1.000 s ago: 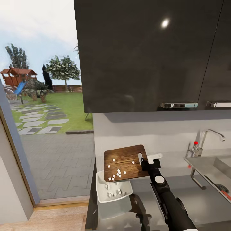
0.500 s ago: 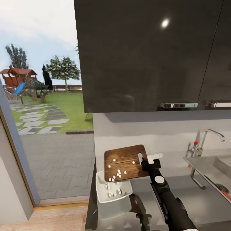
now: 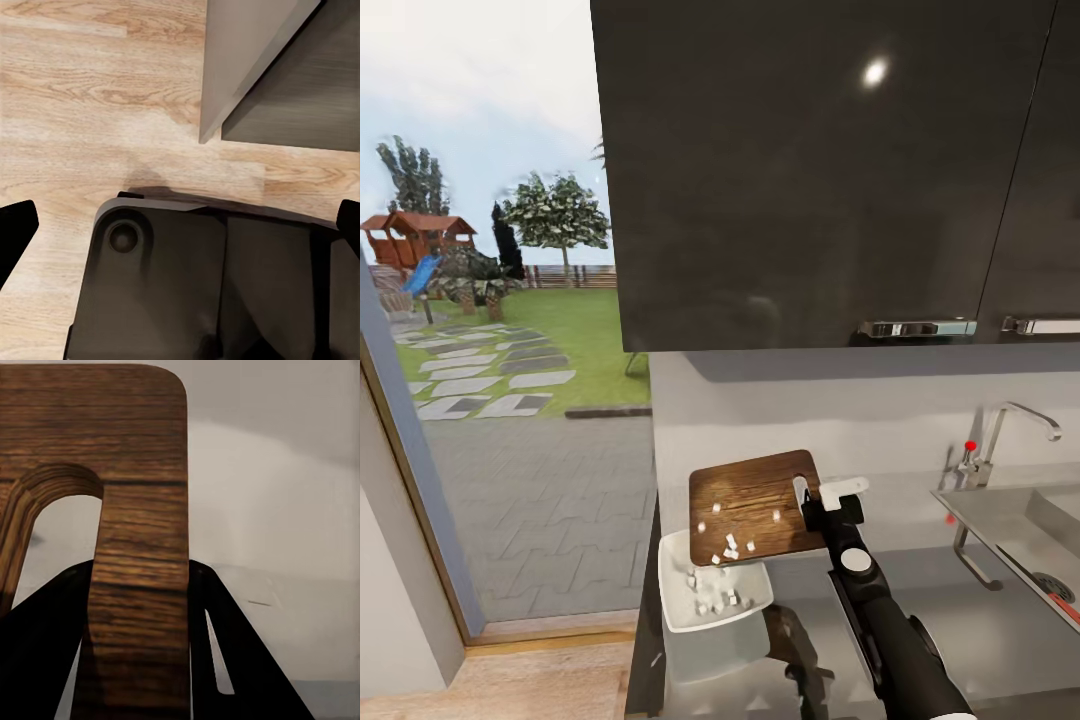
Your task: In the kitchen, take the Vidalia onion out of the sink, dice it on the chopping board with the paring knife, put the diced onion into the bowl on the countertop, then place both the paring knife and the chopping board into the sink.
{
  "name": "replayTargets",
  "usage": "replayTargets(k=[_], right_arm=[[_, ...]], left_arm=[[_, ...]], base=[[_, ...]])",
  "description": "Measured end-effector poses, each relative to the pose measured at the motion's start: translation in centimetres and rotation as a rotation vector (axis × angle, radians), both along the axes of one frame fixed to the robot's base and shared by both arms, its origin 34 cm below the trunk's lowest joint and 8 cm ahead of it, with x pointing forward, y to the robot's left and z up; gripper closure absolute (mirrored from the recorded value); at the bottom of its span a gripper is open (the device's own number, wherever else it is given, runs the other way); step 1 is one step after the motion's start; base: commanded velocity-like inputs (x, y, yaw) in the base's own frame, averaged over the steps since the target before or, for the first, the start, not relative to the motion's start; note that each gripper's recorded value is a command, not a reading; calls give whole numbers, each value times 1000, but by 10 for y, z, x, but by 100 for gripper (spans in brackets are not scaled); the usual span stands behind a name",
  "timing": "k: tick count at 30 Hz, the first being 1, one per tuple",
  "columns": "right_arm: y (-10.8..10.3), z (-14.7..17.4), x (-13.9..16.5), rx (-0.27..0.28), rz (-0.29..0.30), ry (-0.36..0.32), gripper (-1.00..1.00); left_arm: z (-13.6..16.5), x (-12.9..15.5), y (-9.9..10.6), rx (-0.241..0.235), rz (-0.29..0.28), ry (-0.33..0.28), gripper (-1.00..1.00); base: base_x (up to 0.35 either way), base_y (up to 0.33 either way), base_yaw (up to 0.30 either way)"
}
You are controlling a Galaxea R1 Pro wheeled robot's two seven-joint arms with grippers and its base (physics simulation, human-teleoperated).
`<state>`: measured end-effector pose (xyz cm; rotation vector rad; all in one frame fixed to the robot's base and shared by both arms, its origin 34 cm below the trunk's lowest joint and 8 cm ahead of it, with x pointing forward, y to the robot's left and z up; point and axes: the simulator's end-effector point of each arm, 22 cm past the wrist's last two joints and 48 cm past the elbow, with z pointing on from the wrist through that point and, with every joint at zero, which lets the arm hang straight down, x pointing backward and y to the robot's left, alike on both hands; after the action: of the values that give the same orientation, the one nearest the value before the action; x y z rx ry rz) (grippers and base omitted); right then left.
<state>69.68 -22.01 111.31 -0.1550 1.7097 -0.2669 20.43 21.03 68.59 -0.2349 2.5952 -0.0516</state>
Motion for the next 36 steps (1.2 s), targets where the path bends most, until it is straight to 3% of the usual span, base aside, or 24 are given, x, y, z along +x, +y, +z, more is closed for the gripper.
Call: replayTargets(k=[23,36], right_arm=[[0,0,0,0,0,0,100],[0,0,0,0,0,0,100]], left_arm=[[0,0,0,0,0,0,-100],[0,0,0,-1,0,0,-100]], base=[[0,87,0],[0,-9,0]])
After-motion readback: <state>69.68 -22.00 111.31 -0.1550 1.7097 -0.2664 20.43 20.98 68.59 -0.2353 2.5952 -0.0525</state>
